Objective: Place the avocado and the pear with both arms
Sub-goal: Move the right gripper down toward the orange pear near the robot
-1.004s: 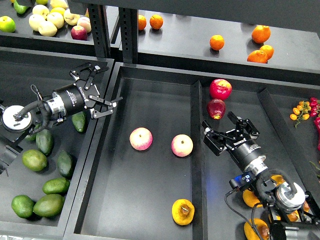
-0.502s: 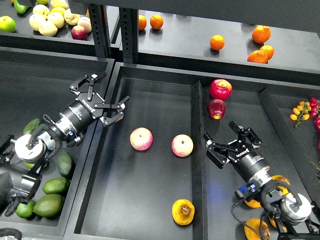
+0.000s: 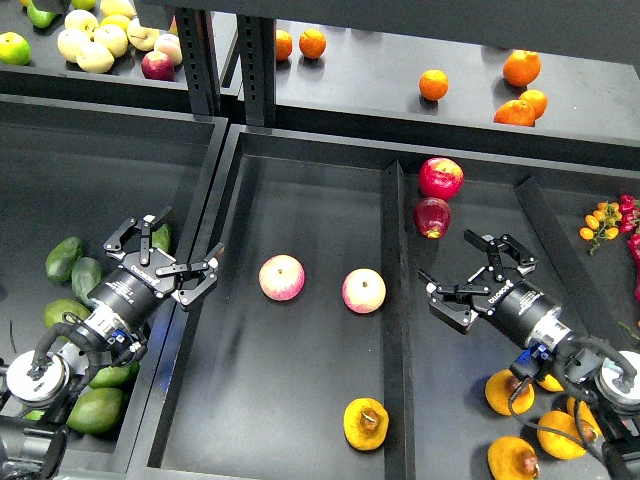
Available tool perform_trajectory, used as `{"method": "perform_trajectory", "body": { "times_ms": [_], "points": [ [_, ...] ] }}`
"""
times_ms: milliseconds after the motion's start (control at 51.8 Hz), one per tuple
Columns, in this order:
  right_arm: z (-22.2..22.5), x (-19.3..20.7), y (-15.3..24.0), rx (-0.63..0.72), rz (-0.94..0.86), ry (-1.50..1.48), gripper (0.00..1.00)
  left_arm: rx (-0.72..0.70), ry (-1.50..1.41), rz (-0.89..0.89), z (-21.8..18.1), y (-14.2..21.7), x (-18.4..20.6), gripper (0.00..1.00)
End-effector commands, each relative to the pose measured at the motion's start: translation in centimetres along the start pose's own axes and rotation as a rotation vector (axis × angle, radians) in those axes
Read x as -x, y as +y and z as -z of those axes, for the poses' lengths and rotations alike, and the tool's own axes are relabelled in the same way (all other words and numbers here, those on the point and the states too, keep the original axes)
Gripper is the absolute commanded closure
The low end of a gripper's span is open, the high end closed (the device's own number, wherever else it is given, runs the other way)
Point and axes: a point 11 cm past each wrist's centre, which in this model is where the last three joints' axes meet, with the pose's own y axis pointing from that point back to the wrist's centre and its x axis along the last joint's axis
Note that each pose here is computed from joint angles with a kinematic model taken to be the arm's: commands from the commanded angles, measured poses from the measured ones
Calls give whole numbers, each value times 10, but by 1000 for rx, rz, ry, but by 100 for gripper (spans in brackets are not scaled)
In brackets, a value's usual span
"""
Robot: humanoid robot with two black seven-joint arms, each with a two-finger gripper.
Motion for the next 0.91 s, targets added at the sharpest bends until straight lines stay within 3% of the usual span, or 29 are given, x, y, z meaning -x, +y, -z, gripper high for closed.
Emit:
{"method": "perform_trajectory", "body": {
  "times_ms": [0, 464, 888],
  "points": [
    [-6, 0, -5, 85, -48, 84, 0, 22, 35, 23, -2, 1, 3, 1],
    [-76, -57, -5, 465, -308, 501, 0, 24, 35, 42, 2, 10, 9, 1],
    [-114, -81, -4, 619, -363, 586, 1, 25, 35, 56, 4, 13, 13, 1]
  ]
}}
